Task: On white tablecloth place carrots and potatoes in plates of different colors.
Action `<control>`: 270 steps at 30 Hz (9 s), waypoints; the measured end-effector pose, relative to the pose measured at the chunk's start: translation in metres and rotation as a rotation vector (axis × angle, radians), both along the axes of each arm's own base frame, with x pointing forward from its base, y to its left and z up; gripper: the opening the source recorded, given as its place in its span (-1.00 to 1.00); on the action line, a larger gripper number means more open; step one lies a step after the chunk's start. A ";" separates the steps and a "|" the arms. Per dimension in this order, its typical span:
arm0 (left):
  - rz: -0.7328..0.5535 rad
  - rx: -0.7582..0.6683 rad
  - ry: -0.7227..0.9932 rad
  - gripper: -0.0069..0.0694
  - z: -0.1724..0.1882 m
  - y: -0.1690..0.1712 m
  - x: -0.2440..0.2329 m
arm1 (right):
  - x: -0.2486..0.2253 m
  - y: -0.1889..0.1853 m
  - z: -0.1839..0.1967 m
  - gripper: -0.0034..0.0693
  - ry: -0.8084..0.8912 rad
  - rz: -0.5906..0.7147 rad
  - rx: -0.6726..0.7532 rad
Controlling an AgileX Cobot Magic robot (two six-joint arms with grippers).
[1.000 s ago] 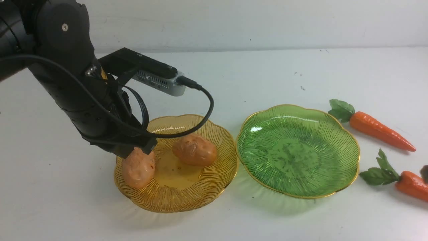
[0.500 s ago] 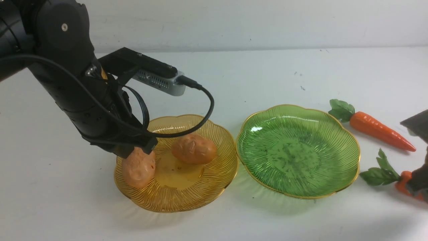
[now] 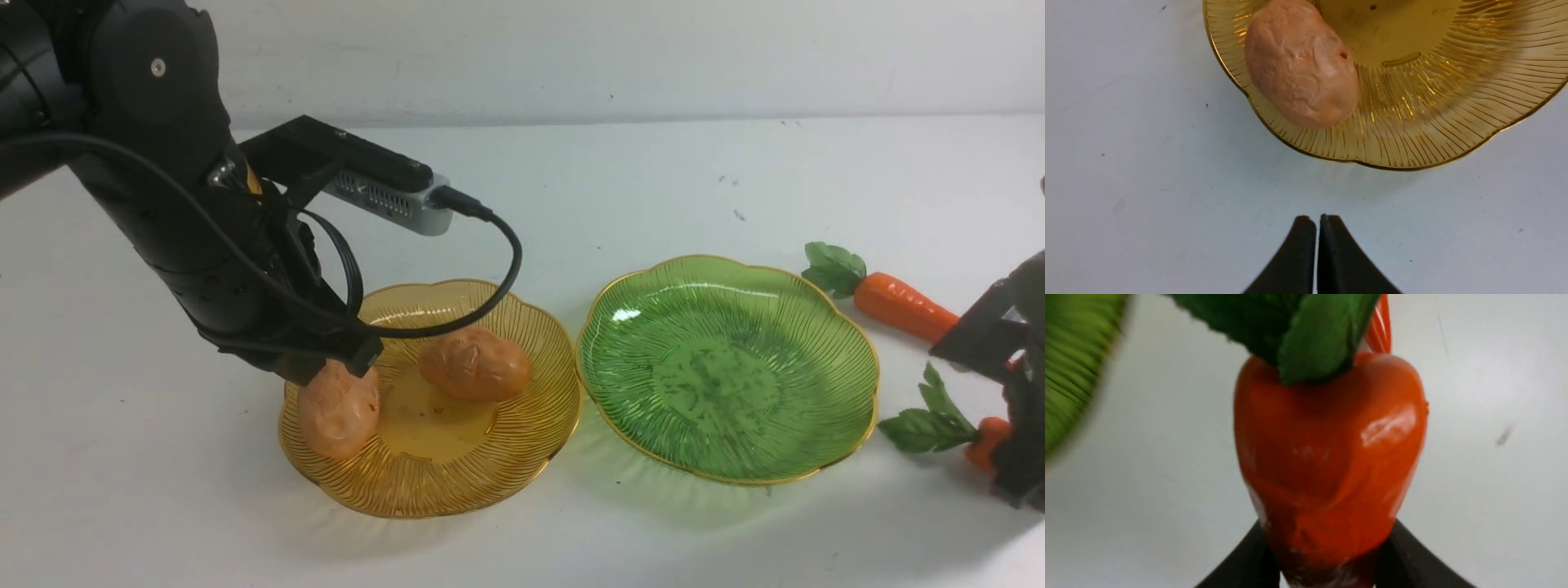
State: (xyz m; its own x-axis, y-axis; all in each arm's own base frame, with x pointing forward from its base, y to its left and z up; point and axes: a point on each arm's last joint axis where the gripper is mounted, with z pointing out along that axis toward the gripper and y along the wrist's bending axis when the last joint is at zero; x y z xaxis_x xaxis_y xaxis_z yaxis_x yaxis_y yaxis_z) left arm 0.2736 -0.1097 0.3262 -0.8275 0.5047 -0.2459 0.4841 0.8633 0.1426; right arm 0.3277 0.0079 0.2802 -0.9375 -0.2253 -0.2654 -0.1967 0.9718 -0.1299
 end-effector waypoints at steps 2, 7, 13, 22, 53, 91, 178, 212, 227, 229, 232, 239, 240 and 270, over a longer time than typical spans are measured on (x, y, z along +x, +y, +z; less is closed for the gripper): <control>0.003 -0.001 0.000 -0.83 0.000 0.000 0.000 | 0.005 0.022 0.012 -0.15 -0.067 -0.031 0.207; 0.021 -0.006 0.000 -0.83 0.000 0.000 0.000 | 0.026 0.085 -0.010 -0.15 -0.135 0.104 0.360; 0.026 -0.008 0.000 -0.83 0.000 0.000 0.000 | 0.041 0.119 -0.054 0.24 -0.118 0.191 0.308; 0.028 -0.006 -0.001 -0.83 0.000 0.000 0.000 | 0.059 0.072 -0.032 0.05 -0.069 0.174 0.138; 0.031 0.004 -0.006 -0.83 0.000 0.001 0.001 | 0.114 -0.030 -0.133 0.28 -0.009 0.032 0.050; 0.039 -0.031 0.009 -0.83 0.000 -0.002 -0.001 | 0.059 0.093 0.004 0.08 0.029 0.049 0.296; 0.053 -0.430 -0.592 -0.83 0.035 0.059 -0.154 | -0.274 -0.006 -0.103 -0.95 -1.038 -0.085 0.256; 0.292 -0.490 -0.824 -0.83 -0.095 0.099 -0.212 | -0.274 -0.006 -0.103 -0.95 -1.038 -0.085 0.256; 0.361 -0.441 -0.931 -0.83 -0.147 0.107 -0.223 | -0.274 -0.006 -0.102 -0.95 -1.039 -0.085 0.256; 0.361 -0.435 -0.914 -0.83 -0.153 0.106 -0.222 | -0.274 -0.006 -0.102 -0.95 -1.039 -0.085 0.256; 0.368 -0.450 -0.905 -0.83 -0.156 0.106 -0.222 | -0.274 -0.006 -0.102 -0.95 -1.039 -0.085 0.256; 0.370 -0.459 -0.909 -0.83 -0.156 0.105 -0.222 | -0.274 -0.006 -0.102 -0.95 -1.039 -0.085 0.256; 0.370 -0.459 -0.909 -0.83 -0.156 0.105 -0.222 | -0.274 -0.006 -0.102 -0.95 -1.039 -0.085 0.256; 0.370 -0.459 -0.911 -0.83 -0.156 0.105 -0.222 | -0.274 -0.006 -0.102 -0.95 -1.039 -0.085 0.256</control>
State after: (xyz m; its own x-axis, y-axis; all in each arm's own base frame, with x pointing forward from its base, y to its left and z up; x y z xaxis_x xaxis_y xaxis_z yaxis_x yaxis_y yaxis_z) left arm 0.0516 -0.0043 0.1700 -0.3203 -0.0356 -0.9466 0.0588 0.9966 -0.0573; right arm 0.0542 0.0020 0.1777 -0.2348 0.0059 -0.9720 -0.0372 0.9992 0.0150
